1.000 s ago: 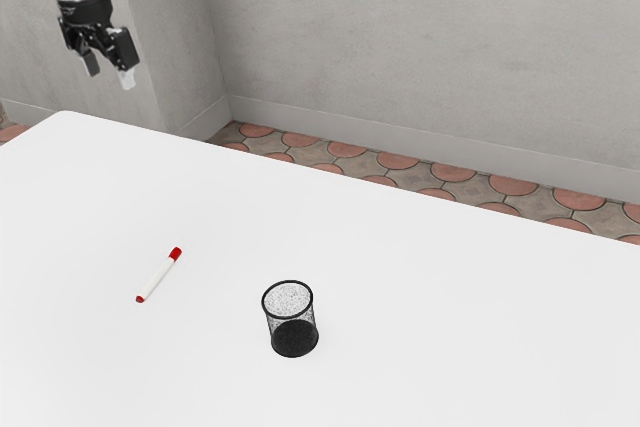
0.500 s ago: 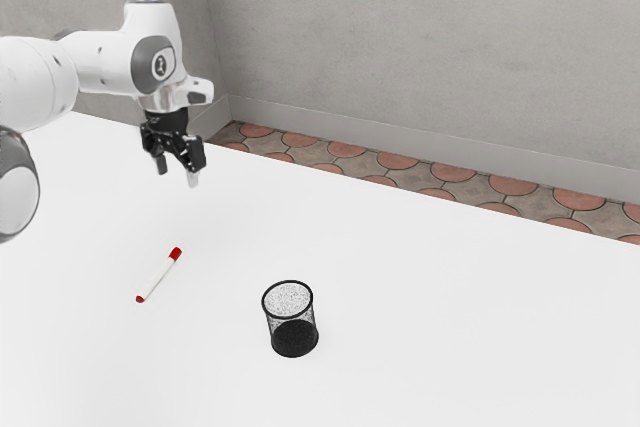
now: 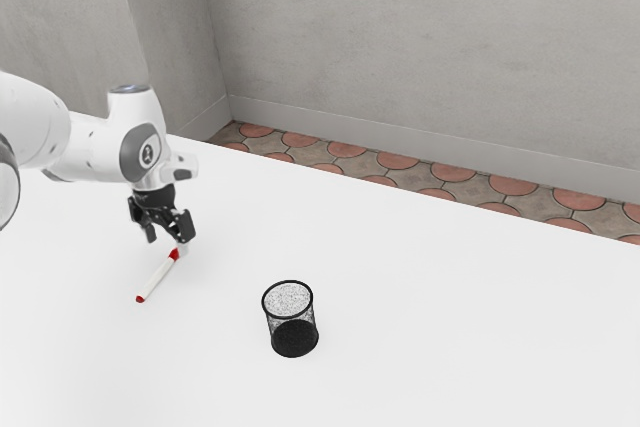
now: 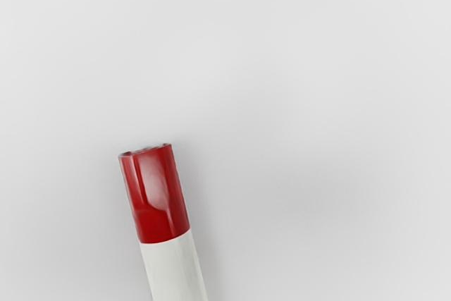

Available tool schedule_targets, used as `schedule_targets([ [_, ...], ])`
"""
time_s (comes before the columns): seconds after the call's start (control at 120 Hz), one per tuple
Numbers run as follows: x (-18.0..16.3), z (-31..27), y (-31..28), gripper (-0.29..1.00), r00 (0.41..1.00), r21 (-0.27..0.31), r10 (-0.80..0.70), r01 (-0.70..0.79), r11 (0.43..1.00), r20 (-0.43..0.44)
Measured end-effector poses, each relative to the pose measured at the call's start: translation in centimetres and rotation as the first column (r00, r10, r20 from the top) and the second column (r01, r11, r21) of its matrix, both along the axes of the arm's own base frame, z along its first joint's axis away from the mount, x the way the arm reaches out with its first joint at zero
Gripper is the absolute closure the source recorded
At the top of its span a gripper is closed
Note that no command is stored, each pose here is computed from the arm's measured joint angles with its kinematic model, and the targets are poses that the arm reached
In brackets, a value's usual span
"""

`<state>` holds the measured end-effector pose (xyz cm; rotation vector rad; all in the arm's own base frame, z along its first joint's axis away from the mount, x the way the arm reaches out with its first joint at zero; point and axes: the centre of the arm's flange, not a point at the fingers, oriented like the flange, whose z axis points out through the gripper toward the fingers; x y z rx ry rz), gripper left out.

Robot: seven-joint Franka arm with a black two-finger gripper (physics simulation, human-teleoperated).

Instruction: Put the marker into the pen holder.

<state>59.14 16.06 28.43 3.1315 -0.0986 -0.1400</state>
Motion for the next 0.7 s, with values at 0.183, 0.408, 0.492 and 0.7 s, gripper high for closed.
schedule_targets([
  [0.183,1.2,-2.0,0.6,0.02,0.999,0.014,-0.010,0.010,1.000,0.048],
  [0.408,1.3,-3.5,1.5,0.02,0.997,0.015,-0.007,0.005,1.000,0.074],
  [0.492,1.3,-4.0,1.6,0.02,0.997,0.016,-0.009,0.008,1.000,0.078],
  [0.7,1.3,-4.5,1.8,0.10,0.996,0.009,-0.009,0.008,1.000,0.090],
])
